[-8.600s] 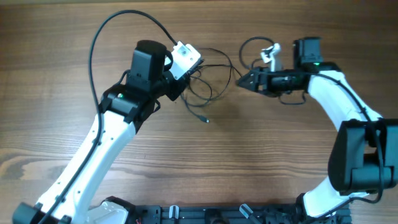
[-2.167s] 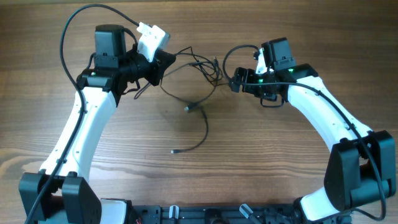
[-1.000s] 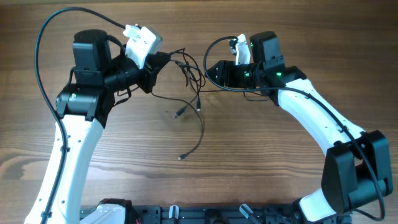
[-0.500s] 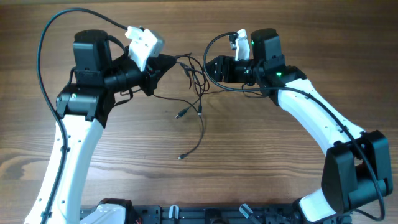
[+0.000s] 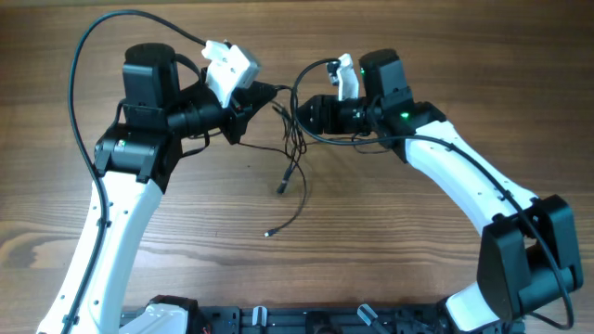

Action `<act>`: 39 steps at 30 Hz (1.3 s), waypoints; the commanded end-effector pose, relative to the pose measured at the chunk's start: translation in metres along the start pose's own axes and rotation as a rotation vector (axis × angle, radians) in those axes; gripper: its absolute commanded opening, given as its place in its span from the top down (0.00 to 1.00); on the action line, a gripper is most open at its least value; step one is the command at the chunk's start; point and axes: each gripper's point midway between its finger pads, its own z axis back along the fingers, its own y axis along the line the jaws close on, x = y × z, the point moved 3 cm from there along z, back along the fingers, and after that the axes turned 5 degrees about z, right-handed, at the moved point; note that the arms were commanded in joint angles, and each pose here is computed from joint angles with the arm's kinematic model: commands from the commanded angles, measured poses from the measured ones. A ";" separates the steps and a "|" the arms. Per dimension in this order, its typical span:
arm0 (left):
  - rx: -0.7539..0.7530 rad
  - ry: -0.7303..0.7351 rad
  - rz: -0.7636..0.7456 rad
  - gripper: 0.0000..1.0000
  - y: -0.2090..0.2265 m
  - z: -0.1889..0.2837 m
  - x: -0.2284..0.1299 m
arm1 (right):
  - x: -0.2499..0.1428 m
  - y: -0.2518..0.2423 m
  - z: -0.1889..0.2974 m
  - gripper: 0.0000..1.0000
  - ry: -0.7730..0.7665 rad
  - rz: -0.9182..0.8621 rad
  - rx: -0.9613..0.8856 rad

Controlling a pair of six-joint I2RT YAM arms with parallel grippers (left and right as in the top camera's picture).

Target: Untangle cables

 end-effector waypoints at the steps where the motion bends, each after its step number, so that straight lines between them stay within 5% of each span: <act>1: -0.018 -0.038 -0.029 0.96 -0.008 0.006 0.013 | -0.002 0.006 -0.001 0.49 0.012 0.015 0.024; 7: 0.019 -0.052 -0.049 0.96 -0.003 0.007 0.018 | -0.003 0.006 -0.001 0.62 0.014 -0.001 0.022; 9: 0.031 -0.061 -0.060 0.96 -0.002 0.007 0.020 | -0.003 0.004 -0.001 0.84 0.010 -0.004 0.008; 11: 0.054 -0.064 -0.065 0.96 0.000 0.009 0.022 | -0.002 0.002 -0.001 0.95 0.006 -0.006 -0.004; 19: 0.100 -0.071 -0.078 0.96 0.002 0.014 0.025 | -0.003 0.001 -0.001 0.95 0.006 -0.001 -0.010; 24: 0.138 -0.082 -0.091 0.96 0.002 0.020 0.029 | -0.016 -0.031 0.003 0.95 0.046 0.035 -0.212; 32: 0.186 -0.075 -0.088 0.96 0.009 0.022 0.029 | -0.029 -0.043 0.006 0.95 0.098 0.054 -0.282; 34: 0.185 -0.072 -0.085 0.96 0.009 0.021 0.028 | -0.028 -0.032 0.003 0.88 0.103 0.087 -0.199; 37: 0.185 -0.068 -0.082 0.96 0.009 0.021 0.027 | -0.023 -0.008 -0.001 0.53 0.088 0.133 -0.042; 39: 0.185 -0.068 -0.082 0.96 0.009 0.021 0.027 | -0.020 0.000 -0.001 0.44 0.078 0.148 0.009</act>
